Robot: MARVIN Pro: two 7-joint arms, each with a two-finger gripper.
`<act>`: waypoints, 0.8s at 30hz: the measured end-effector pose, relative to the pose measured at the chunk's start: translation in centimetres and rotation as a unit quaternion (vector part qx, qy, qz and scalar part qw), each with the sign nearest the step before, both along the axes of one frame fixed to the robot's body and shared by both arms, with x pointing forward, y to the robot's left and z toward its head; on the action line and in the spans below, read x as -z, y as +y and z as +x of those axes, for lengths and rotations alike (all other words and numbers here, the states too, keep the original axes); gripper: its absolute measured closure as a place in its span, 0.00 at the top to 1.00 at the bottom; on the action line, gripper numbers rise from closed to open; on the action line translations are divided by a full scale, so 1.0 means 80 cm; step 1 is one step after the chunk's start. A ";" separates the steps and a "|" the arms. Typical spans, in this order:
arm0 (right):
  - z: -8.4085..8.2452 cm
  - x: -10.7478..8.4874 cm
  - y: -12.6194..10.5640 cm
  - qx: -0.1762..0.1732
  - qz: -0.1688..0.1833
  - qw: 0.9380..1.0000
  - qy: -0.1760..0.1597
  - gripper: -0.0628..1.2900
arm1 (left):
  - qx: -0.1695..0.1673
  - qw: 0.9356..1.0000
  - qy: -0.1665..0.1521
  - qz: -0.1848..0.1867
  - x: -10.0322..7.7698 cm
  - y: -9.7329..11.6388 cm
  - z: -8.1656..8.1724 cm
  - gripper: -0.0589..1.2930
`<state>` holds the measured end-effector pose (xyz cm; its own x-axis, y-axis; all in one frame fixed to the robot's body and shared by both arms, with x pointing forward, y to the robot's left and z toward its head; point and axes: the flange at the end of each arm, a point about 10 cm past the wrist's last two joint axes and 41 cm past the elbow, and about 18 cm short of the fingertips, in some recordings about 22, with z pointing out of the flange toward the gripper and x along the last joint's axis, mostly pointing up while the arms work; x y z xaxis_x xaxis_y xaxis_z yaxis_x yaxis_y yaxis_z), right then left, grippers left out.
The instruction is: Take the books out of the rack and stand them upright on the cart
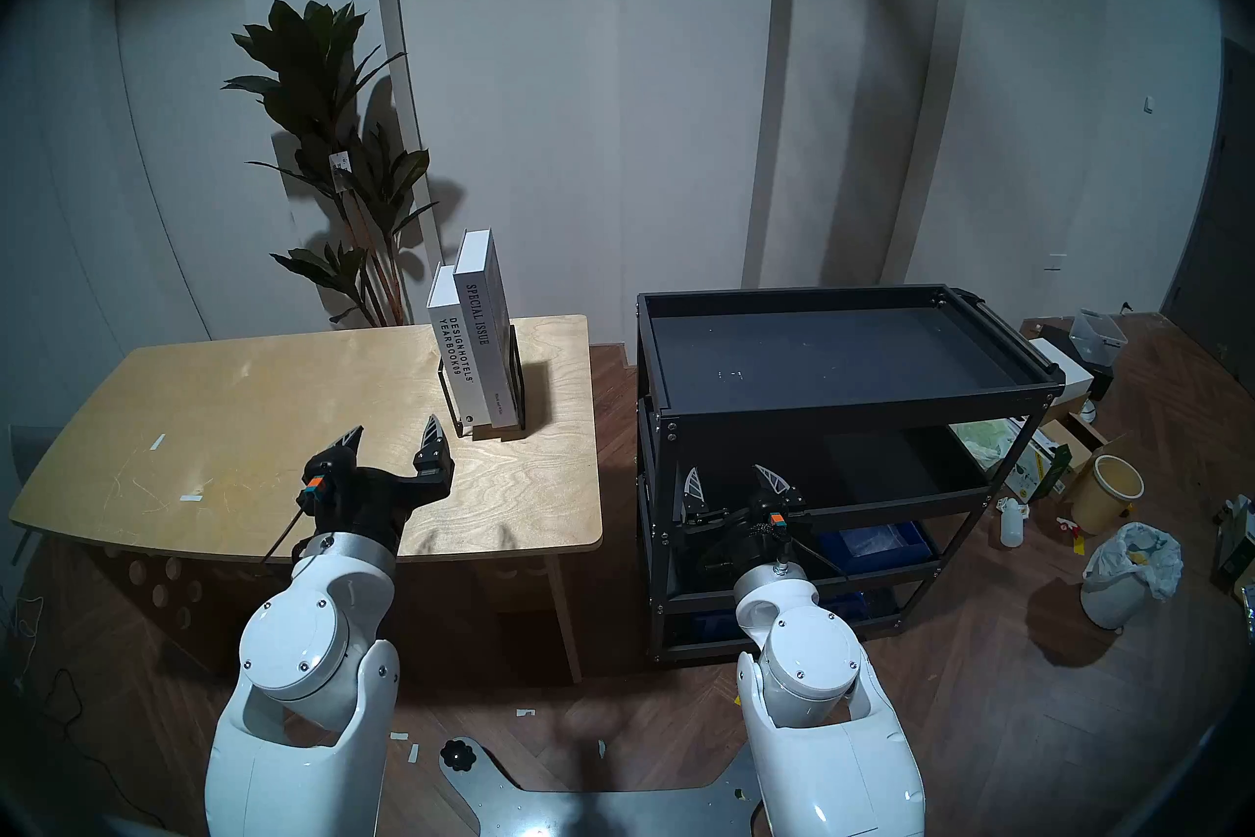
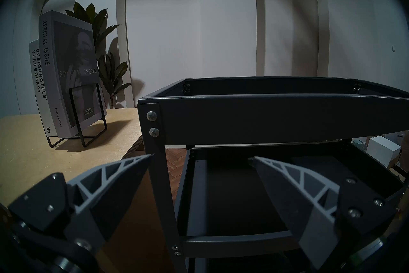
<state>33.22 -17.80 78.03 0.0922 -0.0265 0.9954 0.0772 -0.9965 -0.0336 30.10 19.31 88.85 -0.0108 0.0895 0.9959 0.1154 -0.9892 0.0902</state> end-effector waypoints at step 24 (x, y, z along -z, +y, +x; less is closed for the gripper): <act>0.000 0.001 0.000 0.000 0.000 1.000 0.001 0.95 | -0.013 0.998 -0.042 0.054 -0.046 -0.083 0.036 0.97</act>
